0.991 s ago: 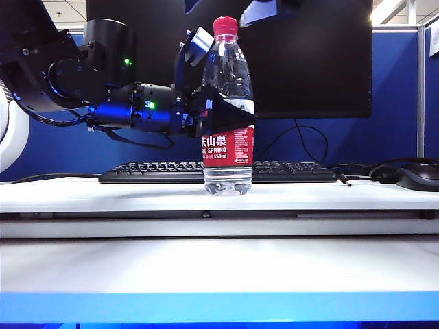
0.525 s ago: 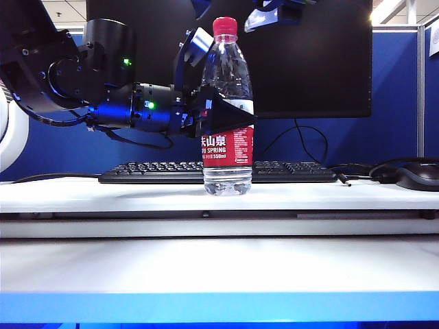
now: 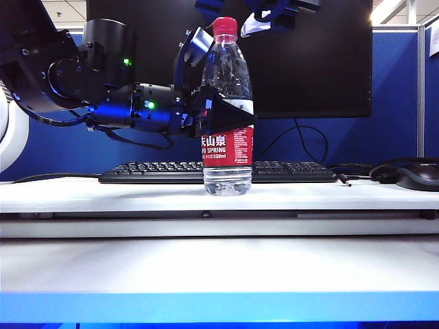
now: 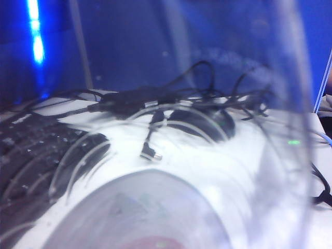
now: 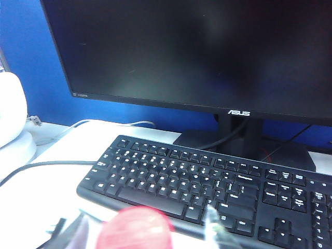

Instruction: Unscrew the cap from the plastic bottle on the table.

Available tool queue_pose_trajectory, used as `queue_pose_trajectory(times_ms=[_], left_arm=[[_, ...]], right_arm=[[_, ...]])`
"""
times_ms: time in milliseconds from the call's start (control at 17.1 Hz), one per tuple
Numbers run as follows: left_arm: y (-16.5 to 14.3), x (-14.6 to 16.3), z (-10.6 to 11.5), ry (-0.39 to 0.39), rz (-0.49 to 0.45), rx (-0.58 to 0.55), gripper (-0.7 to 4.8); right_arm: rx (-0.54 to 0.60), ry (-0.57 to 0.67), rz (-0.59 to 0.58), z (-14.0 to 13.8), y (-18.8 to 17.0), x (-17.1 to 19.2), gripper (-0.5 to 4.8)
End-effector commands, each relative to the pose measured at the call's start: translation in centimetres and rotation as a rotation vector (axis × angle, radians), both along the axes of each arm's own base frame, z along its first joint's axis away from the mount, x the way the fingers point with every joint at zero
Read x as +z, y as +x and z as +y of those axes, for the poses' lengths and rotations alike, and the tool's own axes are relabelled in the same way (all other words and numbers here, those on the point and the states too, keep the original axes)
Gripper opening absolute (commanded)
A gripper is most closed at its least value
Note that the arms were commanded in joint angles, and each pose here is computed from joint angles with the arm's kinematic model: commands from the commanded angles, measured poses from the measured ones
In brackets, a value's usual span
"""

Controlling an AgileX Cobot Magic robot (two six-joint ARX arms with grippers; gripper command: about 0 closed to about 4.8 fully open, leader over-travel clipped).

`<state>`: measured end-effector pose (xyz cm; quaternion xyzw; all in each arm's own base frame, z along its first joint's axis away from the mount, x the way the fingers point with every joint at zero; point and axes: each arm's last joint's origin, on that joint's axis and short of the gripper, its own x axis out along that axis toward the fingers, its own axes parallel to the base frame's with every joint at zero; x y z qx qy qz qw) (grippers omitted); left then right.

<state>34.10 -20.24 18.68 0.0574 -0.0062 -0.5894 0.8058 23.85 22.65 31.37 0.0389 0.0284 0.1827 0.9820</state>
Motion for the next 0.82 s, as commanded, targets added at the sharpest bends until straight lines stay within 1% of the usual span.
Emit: queue_pose_trajectory(times_ms=[58,467,525,583,641,816], left_arm=[[-0.01,-0.17,0.02,0.006,0.010,-0.001,2.36],[-0.05,-0.17,0.01,0.005,0.011,-0.015,2.36],[-0.05,-0.17,0.01,0.005,0.011,-0.015,2.36],[-0.05,-0.17,0.01,0.005,0.011,-0.015,2.36],[-0.05,-0.17,0.01,0.005,0.011,-0.015,2.36],[-0.05,-0.18,0.01,0.005,0.012,-0.015,2.36]], right_arm=[[0.019,0.027,0.003,0.24,0.35,-0.13,2.64],[0.035,0.041,-0.006,0.38,0.42,-0.12,2.59],[0.035,0.041,-0.006,0.38,0.42,-0.12,2.51],[0.038,0.041,-0.006,0.39,0.42,-0.11,2.31],[0.039,0.041,-0.007,0.39,0.41,-0.09,1.99],[0.042,0.041,-0.007,0.40,0.41,-0.09,1.97]])
